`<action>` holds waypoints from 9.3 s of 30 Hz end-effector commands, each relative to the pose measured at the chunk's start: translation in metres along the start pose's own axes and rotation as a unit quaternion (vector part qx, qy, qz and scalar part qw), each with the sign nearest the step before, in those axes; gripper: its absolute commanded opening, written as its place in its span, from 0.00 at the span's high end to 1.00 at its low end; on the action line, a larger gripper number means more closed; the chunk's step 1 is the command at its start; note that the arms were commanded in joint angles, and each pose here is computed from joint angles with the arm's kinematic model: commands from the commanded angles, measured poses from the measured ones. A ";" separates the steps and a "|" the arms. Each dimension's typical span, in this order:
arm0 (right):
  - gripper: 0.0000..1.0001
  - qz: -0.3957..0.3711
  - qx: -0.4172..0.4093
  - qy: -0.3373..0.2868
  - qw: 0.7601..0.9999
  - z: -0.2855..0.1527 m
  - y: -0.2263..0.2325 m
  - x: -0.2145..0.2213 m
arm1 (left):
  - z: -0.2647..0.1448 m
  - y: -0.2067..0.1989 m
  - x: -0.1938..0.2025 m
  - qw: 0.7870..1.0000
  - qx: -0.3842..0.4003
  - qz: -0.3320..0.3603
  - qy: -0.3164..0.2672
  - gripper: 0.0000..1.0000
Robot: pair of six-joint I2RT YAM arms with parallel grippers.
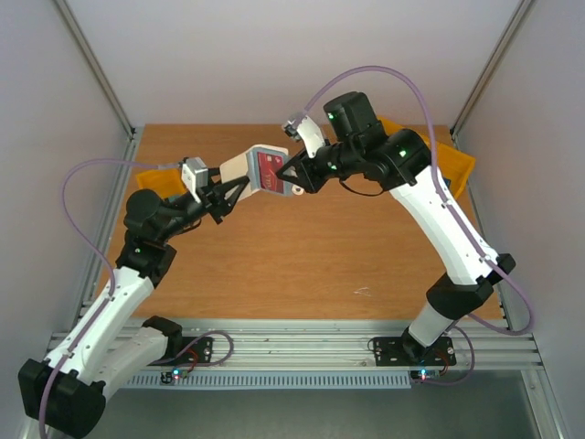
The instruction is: Take the credit cards out of the card holder
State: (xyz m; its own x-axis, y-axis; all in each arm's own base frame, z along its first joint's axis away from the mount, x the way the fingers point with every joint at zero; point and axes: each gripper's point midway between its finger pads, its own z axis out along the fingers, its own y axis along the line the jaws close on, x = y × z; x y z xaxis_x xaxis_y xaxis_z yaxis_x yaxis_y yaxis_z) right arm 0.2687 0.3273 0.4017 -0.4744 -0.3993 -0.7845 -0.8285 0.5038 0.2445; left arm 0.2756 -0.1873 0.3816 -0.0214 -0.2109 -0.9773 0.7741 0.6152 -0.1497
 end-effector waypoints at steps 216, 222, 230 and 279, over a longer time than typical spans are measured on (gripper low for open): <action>0.99 0.391 -0.112 0.128 0.904 0.147 -0.117 0.171 | -0.025 -0.019 0.003 0.989 0.085 -0.119 0.035 1.00; 0.96 0.427 -0.092 0.193 0.879 0.170 -0.130 0.218 | -0.027 -0.026 0.002 0.988 0.101 -0.108 0.036 1.00; 0.31 0.454 0.064 0.158 0.874 0.097 -0.196 0.216 | -0.029 -0.029 -0.010 0.989 0.105 -0.101 0.020 1.00; 0.99 0.481 0.089 -0.075 0.869 -0.079 -0.287 0.099 | -0.037 0.057 0.076 0.976 -0.153 -0.136 0.078 0.01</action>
State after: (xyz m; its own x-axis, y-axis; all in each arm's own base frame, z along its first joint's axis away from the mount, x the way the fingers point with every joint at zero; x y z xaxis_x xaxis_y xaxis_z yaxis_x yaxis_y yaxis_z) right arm 0.4208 0.1487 0.3389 -0.8369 0.1929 -0.5122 -0.3158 0.5942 0.7398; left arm 0.2840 -0.1634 0.3194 -0.3383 -0.3117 -0.8879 0.6158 0.6402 -0.4593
